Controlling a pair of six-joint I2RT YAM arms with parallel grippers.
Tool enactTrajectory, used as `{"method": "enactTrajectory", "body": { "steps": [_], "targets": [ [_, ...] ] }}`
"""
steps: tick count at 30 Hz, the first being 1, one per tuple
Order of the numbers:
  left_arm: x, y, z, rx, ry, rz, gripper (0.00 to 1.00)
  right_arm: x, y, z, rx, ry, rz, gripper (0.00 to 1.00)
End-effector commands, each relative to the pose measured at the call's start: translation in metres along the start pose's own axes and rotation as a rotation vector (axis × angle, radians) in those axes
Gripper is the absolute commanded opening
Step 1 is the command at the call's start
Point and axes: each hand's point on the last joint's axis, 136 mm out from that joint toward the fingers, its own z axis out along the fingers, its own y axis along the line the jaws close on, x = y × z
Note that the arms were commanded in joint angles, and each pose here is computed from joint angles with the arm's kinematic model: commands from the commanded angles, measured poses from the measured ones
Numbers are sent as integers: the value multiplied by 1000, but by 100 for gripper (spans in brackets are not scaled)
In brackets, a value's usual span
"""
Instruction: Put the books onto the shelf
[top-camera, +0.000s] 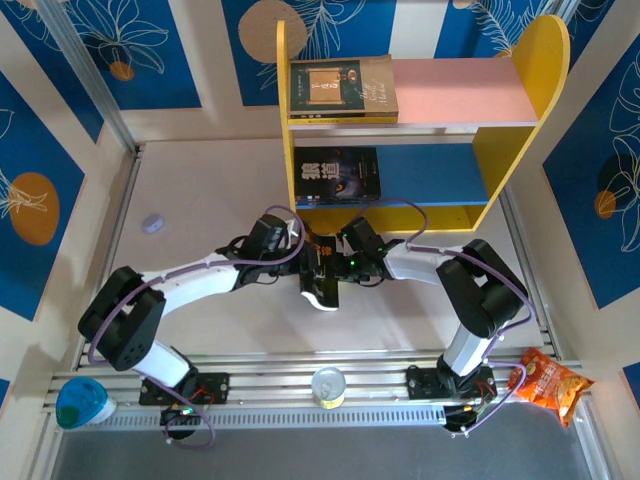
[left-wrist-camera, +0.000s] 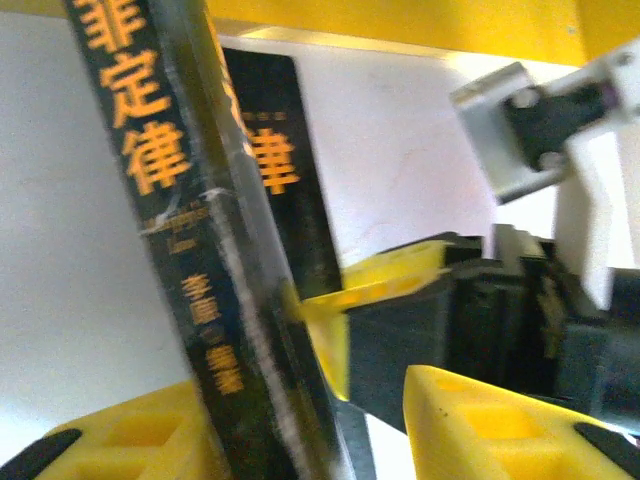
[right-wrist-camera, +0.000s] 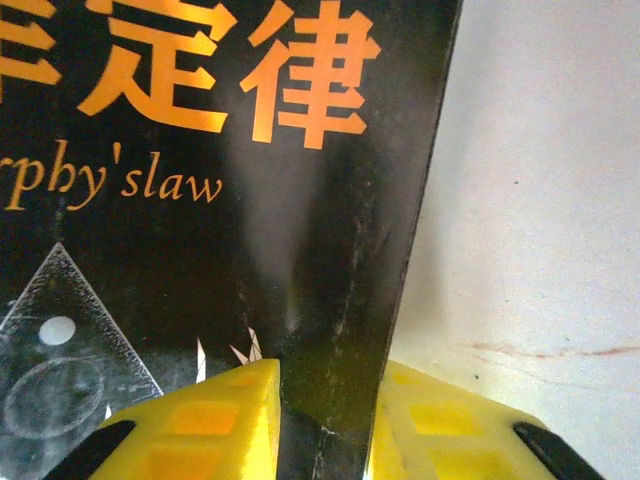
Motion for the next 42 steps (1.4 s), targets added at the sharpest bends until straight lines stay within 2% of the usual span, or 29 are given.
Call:
{"method": "enactTrajectory", "body": {
  "steps": [1, 4, 8, 10, 13, 19, 26, 29, 35, 39, 42],
  "targets": [
    [1, -4, 0, -51, 15, 72, 33, 50, -15, 10, 33, 163, 7, 33],
    [-2, 0, -6, -85, 1, 90, 16, 47, -18, 5, 47, 146, 5, 39],
    [-8, -5, -19, -92, -22, 133, 4, 35, -21, -11, 57, 102, 5, 49],
    [-11, -12, -30, -78, -34, 161, 0, 27, -21, -26, 59, 66, 5, 53],
    [-16, -38, -53, -2, -52, 227, 0, 12, -17, -60, 52, -21, -10, 58],
    [-26, -116, -130, 207, -97, 427, 0, -20, 1, -163, -5, -262, -44, 63],
    [-68, -212, -242, 404, -321, 603, 0, -45, 38, -291, -132, -532, -110, 67],
    [-98, -245, -276, 426, -433, 640, 0, -59, 57, -335, -180, -619, -142, 68],
    [-163, -305, -328, 485, -704, 662, 0, -87, 96, -412, -326, -768, -192, 71],
    [-199, -341, -352, 566, -856, 642, 0, -102, 118, -448, -420, -839, -213, 76],
    [-225, -360, -365, 611, -975, 610, 0, -112, 134, -470, -504, -889, -228, 83]
  ]
}}
